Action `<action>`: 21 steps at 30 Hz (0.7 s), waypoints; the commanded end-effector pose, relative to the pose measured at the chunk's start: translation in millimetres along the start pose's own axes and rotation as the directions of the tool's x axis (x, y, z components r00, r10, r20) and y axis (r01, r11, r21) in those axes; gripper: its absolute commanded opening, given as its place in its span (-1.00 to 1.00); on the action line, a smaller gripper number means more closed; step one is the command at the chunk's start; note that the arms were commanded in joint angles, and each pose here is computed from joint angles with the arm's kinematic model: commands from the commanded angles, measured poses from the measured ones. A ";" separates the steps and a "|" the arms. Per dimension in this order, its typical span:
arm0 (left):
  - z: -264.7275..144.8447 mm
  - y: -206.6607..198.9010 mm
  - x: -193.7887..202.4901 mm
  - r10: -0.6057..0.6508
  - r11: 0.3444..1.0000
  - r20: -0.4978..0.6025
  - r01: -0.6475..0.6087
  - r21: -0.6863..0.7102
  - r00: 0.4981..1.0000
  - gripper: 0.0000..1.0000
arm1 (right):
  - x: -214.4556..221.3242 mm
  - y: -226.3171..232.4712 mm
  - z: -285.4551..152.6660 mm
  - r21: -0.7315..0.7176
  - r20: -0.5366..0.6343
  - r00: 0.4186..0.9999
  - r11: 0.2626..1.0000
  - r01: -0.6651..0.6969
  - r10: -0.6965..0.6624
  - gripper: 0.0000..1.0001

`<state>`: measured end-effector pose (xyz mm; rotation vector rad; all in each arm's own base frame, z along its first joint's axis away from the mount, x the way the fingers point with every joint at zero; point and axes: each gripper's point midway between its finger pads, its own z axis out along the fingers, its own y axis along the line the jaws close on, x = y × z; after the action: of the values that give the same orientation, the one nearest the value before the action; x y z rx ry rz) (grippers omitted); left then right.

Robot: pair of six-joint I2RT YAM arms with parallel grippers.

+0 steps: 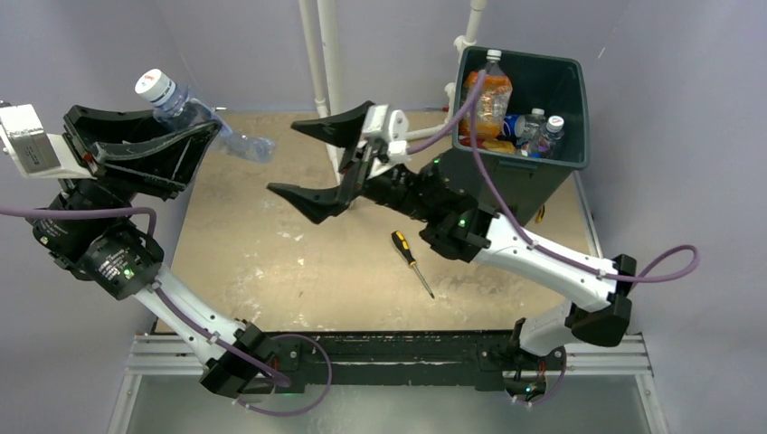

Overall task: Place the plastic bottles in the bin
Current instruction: Pick up the plastic bottle from the corner of the board.

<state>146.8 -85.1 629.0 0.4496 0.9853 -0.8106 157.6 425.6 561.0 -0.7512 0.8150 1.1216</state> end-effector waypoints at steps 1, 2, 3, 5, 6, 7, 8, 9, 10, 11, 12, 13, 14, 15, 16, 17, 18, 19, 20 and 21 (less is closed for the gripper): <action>-10.0 -40.6 27.0 -0.109 0.986 -0.084 0.118 0.121 0.991 -1.00 | 2.4 5.9 23.0 0.008 -0.022 0.994 0.994 0.106 -0.106 0.98; -10.3 -40.2 28.3 -0.108 0.986 -0.089 0.118 0.116 0.990 -1.00 | 3.4 9.3 27.2 0.009 -0.023 0.992 0.993 0.121 -0.121 0.98; -10.9 -39.0 29.7 -0.107 0.987 -0.092 0.117 0.110 0.990 -1.00 | 3.8 13.6 31.3 0.007 -0.021 0.991 0.991 0.135 -0.135 0.98; -11.9 -37.1 32.0 -0.112 0.987 -0.096 0.122 0.102 0.989 -1.00 | 7.2 19.6 39.5 0.005 -0.024 0.987 0.987 0.162 -0.162 0.98; -12.2 -37.4 33.3 -0.111 0.987 -0.100 0.121 0.101 0.989 -1.00 | 10.3 20.5 44.4 0.009 -0.033 0.984 0.985 0.174 -0.173 0.98; -12.4 -37.5 34.0 -0.113 0.987 -0.101 0.123 0.101 0.989 -1.00 | 12.2 20.0 49.8 0.019 -0.044 0.981 0.981 0.191 -0.190 0.98; -12.4 -38.4 34.8 -0.110 0.988 -0.103 0.120 0.102 0.989 -1.00 | 15.0 19.0 55.3 0.031 -0.054 0.978 0.979 0.203 -0.201 0.98; -12.5 -38.9 35.4 -0.108 0.988 -0.104 0.119 0.102 0.989 -1.00 | 16.1 18.9 59.1 0.044 -0.059 0.976 0.976 0.213 -0.210 0.98; -12.6 -39.0 36.1 -0.105 0.988 -0.106 0.116 0.101 0.989 -1.00 | 18.6 16.3 62.4 0.063 -0.065 0.974 0.973 0.222 -0.218 0.98; -12.7 -39.2 36.8 -0.102 0.989 -0.107 0.113 0.099 0.989 -1.00 | 17.2 13.6 65.4 0.083 -0.061 0.973 0.970 0.228 -0.223 0.97; -12.8 -40.0 37.6 -0.098 0.989 -0.108 0.109 0.099 0.989 -1.00 | 16.4 10.5 67.4 0.098 -0.057 0.971 0.967 0.236 -0.231 0.97; -13.0 -40.4 38.8 -0.093 0.990 -0.111 0.104 0.097 0.990 -1.00 | 15.5 9.2 69.7 0.109 -0.052 0.970 0.964 0.243 -0.238 0.96; -13.2 -40.4 39.8 -0.089 0.990 -0.113 0.100 0.094 0.990 -1.00 | 15.8 7.4 72.3 0.115 -0.052 0.968 0.961 0.250 -0.246 0.94; -13.3 -41.2 40.7 -0.086 0.991 -0.116 0.097 0.093 0.990 -1.00 | 15.2 6.4 75.1 0.118 -0.051 0.966 0.959 0.259 -0.255 0.90; -13.5 -41.4 41.8 -0.083 0.991 -0.118 0.094 0.091 0.990 -1.00 | 16.1 5.7 77.4 0.120 -0.052 0.964 0.957 0.266 -0.261 0.84; -13.7 -41.1 42.6 -0.081 0.992 -0.120 0.092 0.089 0.989 -1.00 | 14.3 5.2 79.4 0.123 -0.046 0.963 0.955 0.269 -0.265 0.76; -14.0 -40.7 43.3 -0.080 0.992 -0.122 0.090 0.086 0.989 -1.00 | 13.7 4.8 81.2 0.124 -0.043 0.962 0.954 0.272 -0.268 0.65; -14.3 -40.2 44.1 -0.080 0.992 -0.124 0.091 0.083 0.989 -1.00 | 14.9 5.3 82.8 0.124 -0.044 0.962 0.954 0.272 -0.268 0.42; -14.8 -39.4 45.3 -0.082 0.993 -0.127 0.092 0.079 0.989 -1.00 | 13.9 5.2 83.4 0.127 -0.041 0.962 0.954 0.272 -0.269 0.22; -15.6 -37.9 47.0 -0.084 0.993 -0.133 0.094 0.071 0.988 -1.00 | 13.2 4.8 83.4 0.130 -0.039 0.963 0.954 0.271 -0.268 -0.01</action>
<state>148.6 -87.6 609.4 0.4189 1.0433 -0.8353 170.4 522.4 554.6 -0.8156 0.8251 0.8302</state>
